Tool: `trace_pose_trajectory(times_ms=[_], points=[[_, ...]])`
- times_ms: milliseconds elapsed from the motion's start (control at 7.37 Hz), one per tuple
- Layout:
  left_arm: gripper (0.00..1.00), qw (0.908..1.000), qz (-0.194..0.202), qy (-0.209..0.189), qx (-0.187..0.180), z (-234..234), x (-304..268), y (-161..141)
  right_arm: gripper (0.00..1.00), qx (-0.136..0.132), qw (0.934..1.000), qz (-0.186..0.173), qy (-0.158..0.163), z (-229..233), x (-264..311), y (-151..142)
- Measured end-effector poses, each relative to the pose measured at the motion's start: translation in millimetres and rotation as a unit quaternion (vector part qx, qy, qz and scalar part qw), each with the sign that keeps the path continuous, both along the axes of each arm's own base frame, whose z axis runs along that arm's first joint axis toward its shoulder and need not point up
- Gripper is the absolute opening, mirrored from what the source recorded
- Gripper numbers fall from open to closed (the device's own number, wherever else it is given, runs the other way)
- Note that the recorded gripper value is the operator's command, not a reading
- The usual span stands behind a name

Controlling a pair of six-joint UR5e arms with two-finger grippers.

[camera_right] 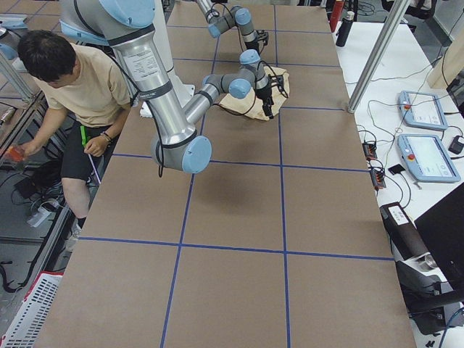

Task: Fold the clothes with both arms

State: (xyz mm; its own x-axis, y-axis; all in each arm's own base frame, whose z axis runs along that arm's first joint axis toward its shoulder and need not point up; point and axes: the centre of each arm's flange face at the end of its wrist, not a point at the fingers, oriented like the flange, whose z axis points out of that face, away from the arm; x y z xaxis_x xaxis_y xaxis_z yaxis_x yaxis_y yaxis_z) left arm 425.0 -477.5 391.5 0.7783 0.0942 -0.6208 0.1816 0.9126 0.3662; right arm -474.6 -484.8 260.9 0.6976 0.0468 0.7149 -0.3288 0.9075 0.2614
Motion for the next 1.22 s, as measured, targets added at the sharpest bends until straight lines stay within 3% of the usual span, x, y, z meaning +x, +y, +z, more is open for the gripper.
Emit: trace_pose_trajectory(times_ms=[407,543,679,950,1222], points=[[0.0,0.9982,-0.048,-0.026,0.024,-25.3,12.1,-166.5,1.0,0.0,1.0,-0.002,-0.001,-0.6,-1.6,1.7],[0.34,0.9975,-0.059,-0.02,0.033,-36.3,21.7,-205.1,1.0,0.0,1.0,-0.002,-0.001,-1.2,-1.9,2.2],[0.99,0.997,-0.065,-0.013,0.04,-48.6,27.7,-230.8,1.0,0.0,1.0,-0.002,-0.002,-2.1,-2.6,2.9],[1.0,0.9957,-0.056,-0.002,0.073,-47.3,15.7,-239.5,1.0,0.0,1.0,-0.002,-0.006,-7.5,-10.1,6.7],[1.0,0.9938,-0.023,0.031,0.104,-28.7,-19.4,-199.9,0.98,-0.023,0.9993,0.018,-0.023,-29.1,-37.1,1.6]])
